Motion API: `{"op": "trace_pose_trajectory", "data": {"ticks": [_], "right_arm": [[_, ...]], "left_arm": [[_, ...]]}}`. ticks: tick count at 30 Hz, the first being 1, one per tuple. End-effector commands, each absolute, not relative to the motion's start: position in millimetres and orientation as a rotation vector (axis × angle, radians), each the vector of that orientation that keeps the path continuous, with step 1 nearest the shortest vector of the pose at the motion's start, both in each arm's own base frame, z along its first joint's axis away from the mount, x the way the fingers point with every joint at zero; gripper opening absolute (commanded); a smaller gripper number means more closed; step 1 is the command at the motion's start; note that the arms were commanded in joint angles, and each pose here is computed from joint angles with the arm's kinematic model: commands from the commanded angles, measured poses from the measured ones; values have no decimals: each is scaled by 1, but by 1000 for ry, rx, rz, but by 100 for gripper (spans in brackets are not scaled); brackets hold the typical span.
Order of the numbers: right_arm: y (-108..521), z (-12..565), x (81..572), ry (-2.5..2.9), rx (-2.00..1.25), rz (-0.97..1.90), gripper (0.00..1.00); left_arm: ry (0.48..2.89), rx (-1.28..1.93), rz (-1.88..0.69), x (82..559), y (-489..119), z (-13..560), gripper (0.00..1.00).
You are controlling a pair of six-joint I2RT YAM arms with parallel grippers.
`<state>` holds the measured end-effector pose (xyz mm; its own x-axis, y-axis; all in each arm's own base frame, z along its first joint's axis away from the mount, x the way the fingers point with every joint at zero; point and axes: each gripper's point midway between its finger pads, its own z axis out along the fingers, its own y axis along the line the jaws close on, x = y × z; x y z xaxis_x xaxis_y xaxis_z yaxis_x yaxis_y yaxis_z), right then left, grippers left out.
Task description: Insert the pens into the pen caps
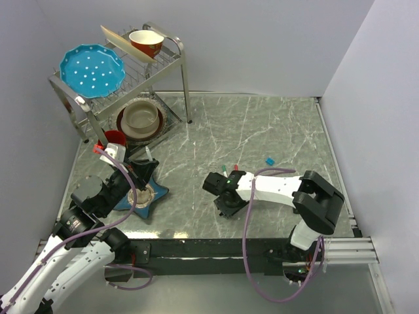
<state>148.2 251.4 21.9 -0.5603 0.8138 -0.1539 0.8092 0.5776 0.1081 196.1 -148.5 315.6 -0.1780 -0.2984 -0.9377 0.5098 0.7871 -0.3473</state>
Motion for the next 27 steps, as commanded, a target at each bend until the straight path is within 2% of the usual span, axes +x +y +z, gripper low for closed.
{"op": "trace_pose_trajectory", "data": {"ticks": [1, 9, 19, 22, 27], "right_arm": [[245, 20, 150, 2585, 1400, 21, 46], [231, 12, 153, 2545, 1392, -55, 46], [222, 4, 147, 2546, 1420, -117, 41], [223, 3, 148, 2549, 1415, -96, 37], [217, 2, 151, 2536, 1367, -127, 25]], "left_arm": [[1548, 175, -729, 198, -149, 328, 1], [1547, 165, -718, 198, -146, 327, 1], [1536, 157, -725, 197, -145, 331, 1], [1534, 149, -724, 199, -145, 330, 1], [1559, 152, -725, 200, -147, 329, 1]]}}
